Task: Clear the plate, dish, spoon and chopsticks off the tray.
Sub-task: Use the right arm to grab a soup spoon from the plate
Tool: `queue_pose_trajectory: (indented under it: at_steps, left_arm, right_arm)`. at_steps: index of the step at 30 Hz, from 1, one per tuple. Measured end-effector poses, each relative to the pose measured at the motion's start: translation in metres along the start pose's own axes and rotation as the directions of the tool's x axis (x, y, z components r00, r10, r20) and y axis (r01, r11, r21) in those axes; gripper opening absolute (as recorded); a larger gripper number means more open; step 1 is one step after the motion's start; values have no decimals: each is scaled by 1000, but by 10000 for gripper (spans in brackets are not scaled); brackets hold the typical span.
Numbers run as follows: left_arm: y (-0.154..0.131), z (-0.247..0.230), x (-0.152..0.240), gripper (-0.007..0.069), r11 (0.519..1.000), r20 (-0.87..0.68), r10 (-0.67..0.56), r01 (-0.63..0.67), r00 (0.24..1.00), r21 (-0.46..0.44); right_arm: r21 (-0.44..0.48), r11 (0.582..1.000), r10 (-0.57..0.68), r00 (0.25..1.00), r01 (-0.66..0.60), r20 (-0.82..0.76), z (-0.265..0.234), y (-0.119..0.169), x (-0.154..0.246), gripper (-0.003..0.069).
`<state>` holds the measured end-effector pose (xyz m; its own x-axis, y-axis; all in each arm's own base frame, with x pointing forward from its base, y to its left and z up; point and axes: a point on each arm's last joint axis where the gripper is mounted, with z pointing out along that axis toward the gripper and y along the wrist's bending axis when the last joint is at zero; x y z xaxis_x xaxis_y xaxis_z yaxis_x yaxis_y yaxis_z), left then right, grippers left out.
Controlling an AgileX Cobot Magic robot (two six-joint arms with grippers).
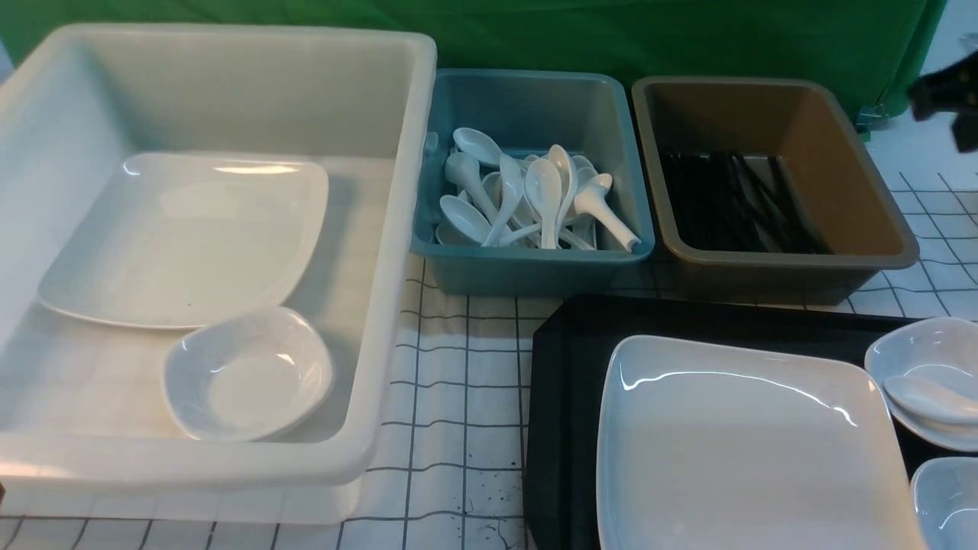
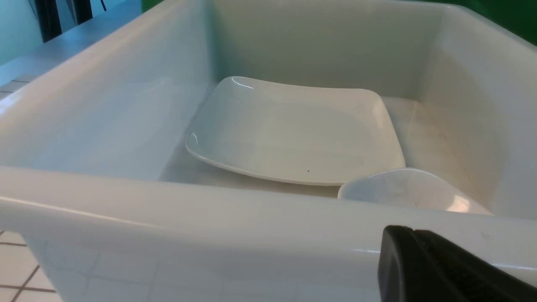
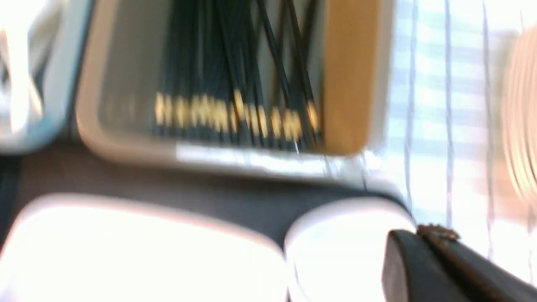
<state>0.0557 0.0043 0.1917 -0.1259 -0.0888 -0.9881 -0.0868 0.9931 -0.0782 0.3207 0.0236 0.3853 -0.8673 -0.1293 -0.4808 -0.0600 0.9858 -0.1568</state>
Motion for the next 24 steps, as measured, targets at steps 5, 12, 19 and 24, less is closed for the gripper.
queue_pose_trajectory:
  at_steps: [5,12,19,24]
  left_arm:
    - [0,0,0,5,1000,0,1,-1,1000,0]
    - [0,0,0,5,1000,0,1,-1,1000,0]
    - [0,0,0,5,1000,0,1,-1,1000,0]
    - [0,0,0,5,1000,0,0,0,1000,0]
  right_arm:
    - [25,994,109,993,-108,-46,-19,-12,32,38]
    - [131,985,139,962,-110,-235,15,-22,85,37]
    - [270,884,455,836,-381,-308,76,-79,147,33]
    - [170,659,751,632,-732,-192,105,-123,159,33]
